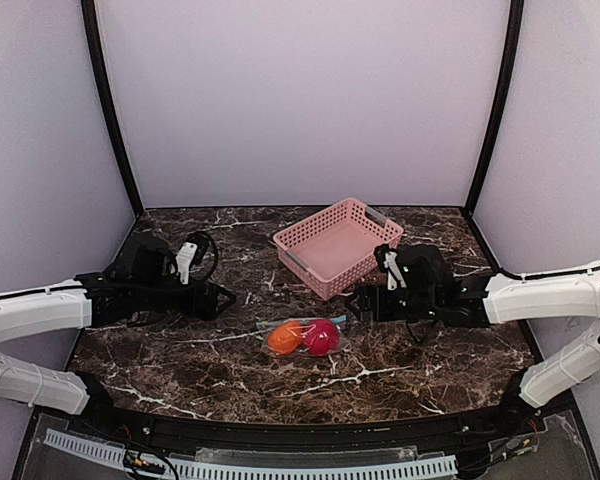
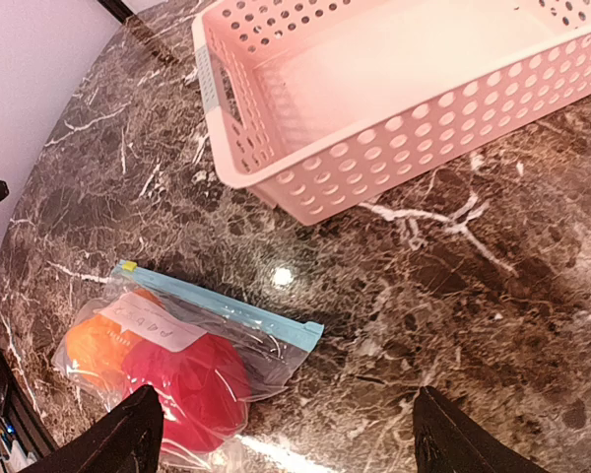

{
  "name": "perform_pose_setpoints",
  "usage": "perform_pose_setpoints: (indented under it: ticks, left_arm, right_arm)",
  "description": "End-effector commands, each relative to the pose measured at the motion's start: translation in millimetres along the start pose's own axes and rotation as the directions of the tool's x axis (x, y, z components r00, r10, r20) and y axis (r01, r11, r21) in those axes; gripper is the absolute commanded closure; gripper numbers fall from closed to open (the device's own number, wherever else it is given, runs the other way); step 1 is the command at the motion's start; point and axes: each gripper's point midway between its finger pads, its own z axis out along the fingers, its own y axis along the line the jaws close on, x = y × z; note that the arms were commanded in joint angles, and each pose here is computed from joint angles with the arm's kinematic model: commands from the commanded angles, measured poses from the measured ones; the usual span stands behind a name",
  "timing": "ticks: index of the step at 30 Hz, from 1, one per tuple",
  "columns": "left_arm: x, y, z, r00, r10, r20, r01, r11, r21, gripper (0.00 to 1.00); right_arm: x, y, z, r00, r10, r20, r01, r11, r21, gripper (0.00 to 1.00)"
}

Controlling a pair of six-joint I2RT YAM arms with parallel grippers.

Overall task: Place the food in the zip-top bag and seal the zipper
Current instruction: Reset both arms

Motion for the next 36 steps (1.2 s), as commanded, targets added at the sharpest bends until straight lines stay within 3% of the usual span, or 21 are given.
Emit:
perform_pose_setpoints:
  ticks: [1,8,12,17,21,23,25,30,36]
  left_arm:
    - [-8,34,-11,0.998,-0.041,0.057,0.046,0.995,-0.094,0.04]
    - [-22,108,-34,0.967,-0.154,0.204,0.200,0.953,-0.227,0.03]
    - [-27,161,-64,0.915,-0.221,0.336,0.330,0.891,-0.311,0.03]
    - [-21,214,-117,0.871,-0.141,0.471,0.420,0.711,-0.564,0.03]
    - [-13,220,-136,0.854,-0.023,0.520,0.401,0.665,-0.630,0.02]
    - [-16,222,-148,0.807,0.067,0.587,0.413,0.645,-0.643,0.01]
    - [-9,224,-150,0.800,0.104,0.591,0.404,0.634,-0.659,0.01]
    - [-1,228,-144,0.817,0.092,0.569,0.396,0.627,-0.670,0.01]
    - [-2,228,-141,0.823,0.088,0.561,0.388,0.634,-0.669,0.01]
  right_arm:
    - [-13,-28,-11,0.999,0.013,0.031,-0.013,1.000,0.017,0.14]
    - [-37,-97,-37,0.992,0.082,0.098,-0.093,0.989,0.119,0.10]
    - [-62,-125,-67,0.977,0.069,0.203,-0.103,0.981,0.163,0.09]
    - [-83,-157,-108,0.937,-0.005,0.351,-0.101,0.953,0.285,0.04]
    - [-88,-172,-128,0.897,-0.087,0.433,-0.087,0.926,0.367,0.04]
    - [-91,-174,-136,0.858,-0.137,0.495,-0.074,0.921,0.384,0.04]
    - [-89,-177,-142,0.825,-0.182,0.534,-0.063,0.911,0.407,0.04]
    - [-77,-193,-154,0.767,-0.242,0.594,-0.090,0.876,0.473,0.04]
    - [-77,-192,-159,0.738,-0.254,0.625,-0.095,0.878,0.469,0.04]
